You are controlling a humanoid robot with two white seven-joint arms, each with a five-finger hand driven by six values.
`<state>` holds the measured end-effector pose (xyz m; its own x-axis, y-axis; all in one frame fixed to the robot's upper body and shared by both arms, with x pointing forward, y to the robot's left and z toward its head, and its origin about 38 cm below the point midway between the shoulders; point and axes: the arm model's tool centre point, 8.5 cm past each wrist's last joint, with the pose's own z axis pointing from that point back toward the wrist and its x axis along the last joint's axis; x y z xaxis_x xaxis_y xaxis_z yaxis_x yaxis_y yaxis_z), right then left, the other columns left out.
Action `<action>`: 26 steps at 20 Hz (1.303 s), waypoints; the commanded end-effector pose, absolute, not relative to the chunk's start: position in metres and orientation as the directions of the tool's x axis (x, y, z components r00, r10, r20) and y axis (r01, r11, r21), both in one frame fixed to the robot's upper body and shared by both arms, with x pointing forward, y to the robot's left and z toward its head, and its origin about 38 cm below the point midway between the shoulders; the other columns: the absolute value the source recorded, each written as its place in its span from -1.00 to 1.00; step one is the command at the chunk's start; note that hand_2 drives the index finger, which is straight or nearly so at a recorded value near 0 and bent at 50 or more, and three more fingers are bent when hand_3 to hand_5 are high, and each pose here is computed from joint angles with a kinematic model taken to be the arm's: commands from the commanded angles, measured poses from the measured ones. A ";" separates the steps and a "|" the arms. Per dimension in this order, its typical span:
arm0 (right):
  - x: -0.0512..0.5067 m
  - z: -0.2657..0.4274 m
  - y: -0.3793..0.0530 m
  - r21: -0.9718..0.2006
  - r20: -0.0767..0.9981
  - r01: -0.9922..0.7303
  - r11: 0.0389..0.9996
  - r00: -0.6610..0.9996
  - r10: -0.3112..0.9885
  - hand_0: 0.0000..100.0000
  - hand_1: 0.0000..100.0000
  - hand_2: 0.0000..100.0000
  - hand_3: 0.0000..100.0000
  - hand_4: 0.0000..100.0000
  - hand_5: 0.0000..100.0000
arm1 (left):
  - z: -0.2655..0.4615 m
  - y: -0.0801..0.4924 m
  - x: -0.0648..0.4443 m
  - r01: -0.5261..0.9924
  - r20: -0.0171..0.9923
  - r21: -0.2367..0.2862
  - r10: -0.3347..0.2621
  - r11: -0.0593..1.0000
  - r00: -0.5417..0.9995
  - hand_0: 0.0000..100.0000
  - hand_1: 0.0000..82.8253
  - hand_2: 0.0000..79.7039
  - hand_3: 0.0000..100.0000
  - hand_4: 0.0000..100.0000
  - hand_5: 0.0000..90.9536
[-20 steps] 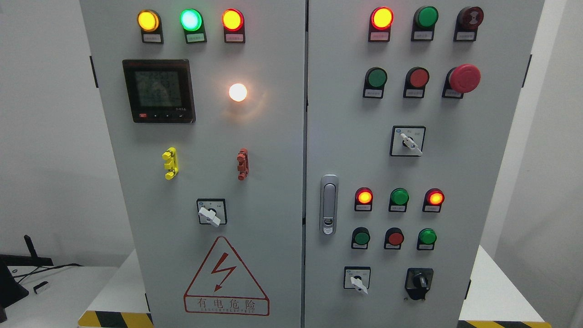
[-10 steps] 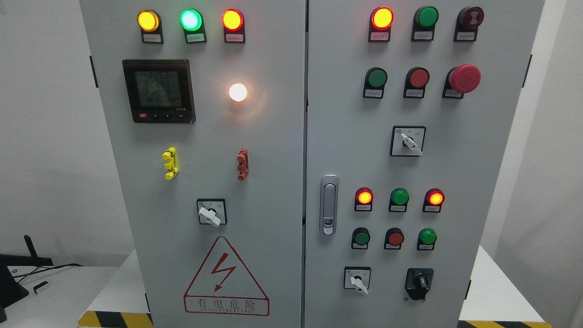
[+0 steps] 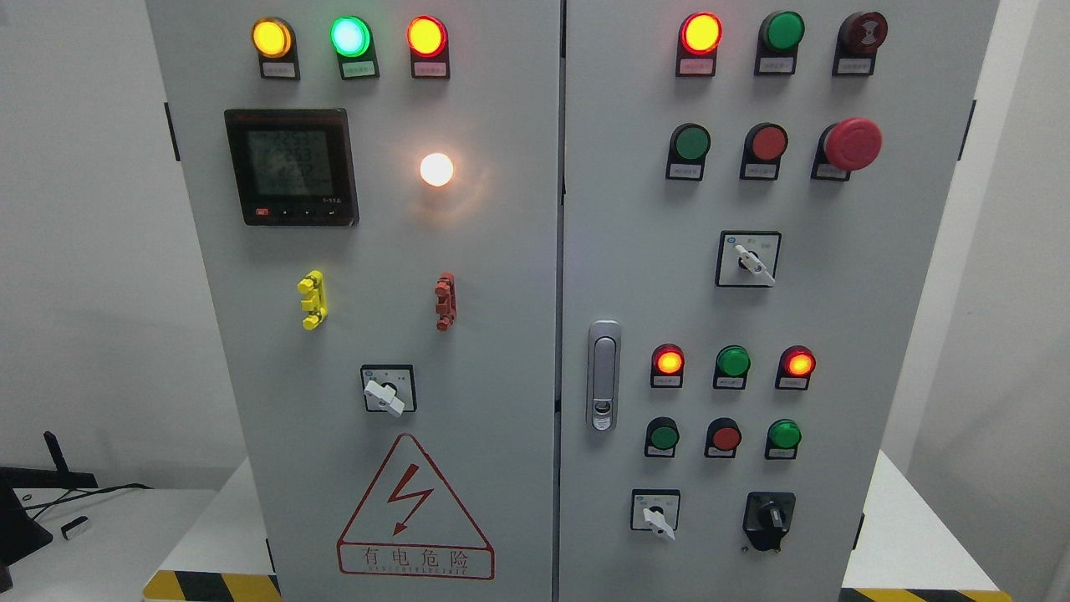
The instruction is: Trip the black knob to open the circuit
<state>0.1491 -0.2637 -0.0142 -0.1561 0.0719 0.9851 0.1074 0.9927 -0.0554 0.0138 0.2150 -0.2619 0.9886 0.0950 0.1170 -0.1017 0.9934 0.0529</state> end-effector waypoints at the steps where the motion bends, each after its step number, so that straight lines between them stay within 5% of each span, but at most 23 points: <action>1: 0.214 0.072 -0.269 -0.090 0.911 0.146 0.985 -0.387 0.141 -0.39 0.16 -0.54 0.23 0.46 0.68 | -0.262 0.215 0.014 -0.106 0.117 0.053 0.100 0.993 0.988 -0.76 -0.06 -1.00 -1.00 -1.00 -1.00; 5: 0.244 0.086 -0.279 -0.145 0.915 0.230 0.962 -0.338 0.218 -0.44 0.31 -0.53 0.31 0.65 0.95 | -0.262 0.216 0.014 -0.106 0.117 0.054 0.099 0.993 0.988 -0.76 -0.06 -1.00 -1.00 -1.00 -1.00; 11: 0.274 0.100 -0.280 -0.141 0.931 0.248 0.958 -0.296 0.214 -0.42 0.39 -0.41 0.60 0.94 1.00 | -0.262 0.216 0.014 -0.106 0.117 0.054 0.099 0.993 0.988 -0.76 -0.06 -1.00 -1.00 -1.00 -1.00; 26: 0.339 0.125 -0.284 -0.129 0.965 0.285 0.950 -0.185 0.187 -0.36 0.43 -0.37 0.67 1.00 1.00 | -0.262 0.215 0.014 -0.106 0.117 0.053 0.100 0.993 0.988 -0.76 -0.06 -1.00 -1.00 -1.00 -1.00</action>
<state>0.3200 -0.2830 0.1043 -0.1482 0.1835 0.9718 0.2781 0.9507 -0.1371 0.0138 0.2149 -0.2619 0.9886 0.0950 0.1170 -0.1017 0.9934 0.0528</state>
